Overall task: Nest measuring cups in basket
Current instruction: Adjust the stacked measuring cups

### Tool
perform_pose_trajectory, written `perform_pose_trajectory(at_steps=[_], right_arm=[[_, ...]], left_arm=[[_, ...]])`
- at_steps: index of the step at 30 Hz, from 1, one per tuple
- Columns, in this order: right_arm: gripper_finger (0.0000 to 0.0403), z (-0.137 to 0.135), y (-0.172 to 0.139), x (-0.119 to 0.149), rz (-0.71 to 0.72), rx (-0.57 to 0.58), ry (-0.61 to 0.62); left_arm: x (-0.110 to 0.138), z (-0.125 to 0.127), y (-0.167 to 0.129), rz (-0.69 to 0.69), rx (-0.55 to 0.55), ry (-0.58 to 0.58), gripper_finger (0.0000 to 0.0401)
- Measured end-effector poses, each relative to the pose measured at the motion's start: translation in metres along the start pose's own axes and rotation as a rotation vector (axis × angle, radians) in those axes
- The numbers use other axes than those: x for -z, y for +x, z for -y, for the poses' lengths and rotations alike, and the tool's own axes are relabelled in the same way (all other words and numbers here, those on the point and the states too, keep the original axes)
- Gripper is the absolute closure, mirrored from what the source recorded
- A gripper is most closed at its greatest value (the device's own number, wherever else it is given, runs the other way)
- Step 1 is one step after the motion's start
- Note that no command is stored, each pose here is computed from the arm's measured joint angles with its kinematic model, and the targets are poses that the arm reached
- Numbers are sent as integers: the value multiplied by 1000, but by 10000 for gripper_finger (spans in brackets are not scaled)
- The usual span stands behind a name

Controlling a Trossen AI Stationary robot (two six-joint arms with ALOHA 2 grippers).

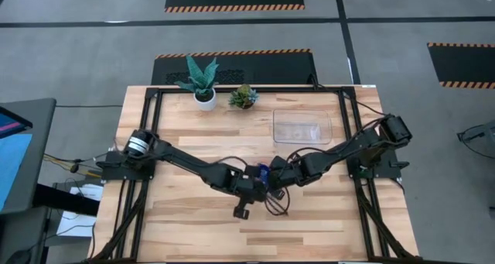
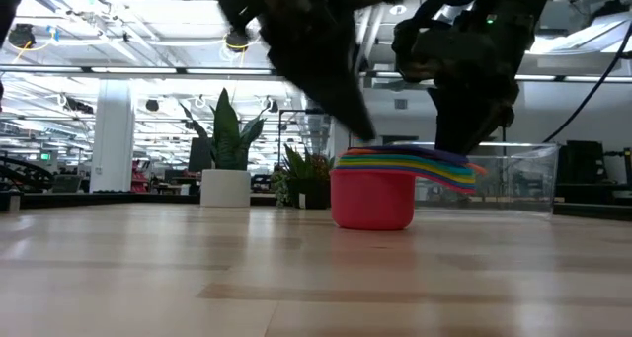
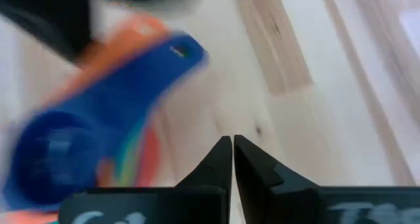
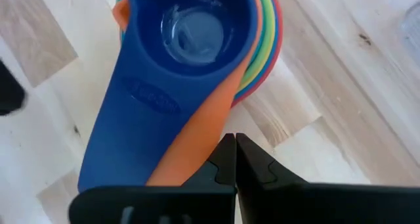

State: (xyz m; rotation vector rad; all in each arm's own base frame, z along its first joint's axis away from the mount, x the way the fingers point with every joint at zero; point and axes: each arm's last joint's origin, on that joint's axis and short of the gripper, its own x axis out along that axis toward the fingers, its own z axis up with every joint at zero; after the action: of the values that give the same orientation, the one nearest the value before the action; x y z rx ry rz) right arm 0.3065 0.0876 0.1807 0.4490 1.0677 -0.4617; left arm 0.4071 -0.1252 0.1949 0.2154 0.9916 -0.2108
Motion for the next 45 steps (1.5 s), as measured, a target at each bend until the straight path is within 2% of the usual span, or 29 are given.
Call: perform_pose_trajectory(at_steps=[3,6,14,17,26,29,33,38,41,45], right_arm=[[388,0,0,0,2,0,1],[388,1,0,0,-5,11,2],[388,2,0,3,-40,13,-9],[388,1,0,4,-43,9,-52],[388,0,-1,5,-63,-16,-150],[388,0,-1,5,-61,-18,-156],[388,-1,-4,2,-36,-35,-164],[388,-1,-10,0,-14,-53,-181],[388,1,-9,1,-27,-38,-182],[388,4,-10,3,-47,-12,-168]], left_arm=[[4,6,18,-20,3,39,399],[2,6,29,18,-21,54,400],[-2,2,29,56,-115,146,401],[-4,1,29,74,-145,194,401],[-6,1,29,84,-169,299,401],[-6,2,28,84,-170,299,401],[-8,12,21,91,-185,297,401],[-9,32,14,83,-283,380,401],[-10,43,9,97,-285,408,401],[-9,46,10,88,-276,410,401]])
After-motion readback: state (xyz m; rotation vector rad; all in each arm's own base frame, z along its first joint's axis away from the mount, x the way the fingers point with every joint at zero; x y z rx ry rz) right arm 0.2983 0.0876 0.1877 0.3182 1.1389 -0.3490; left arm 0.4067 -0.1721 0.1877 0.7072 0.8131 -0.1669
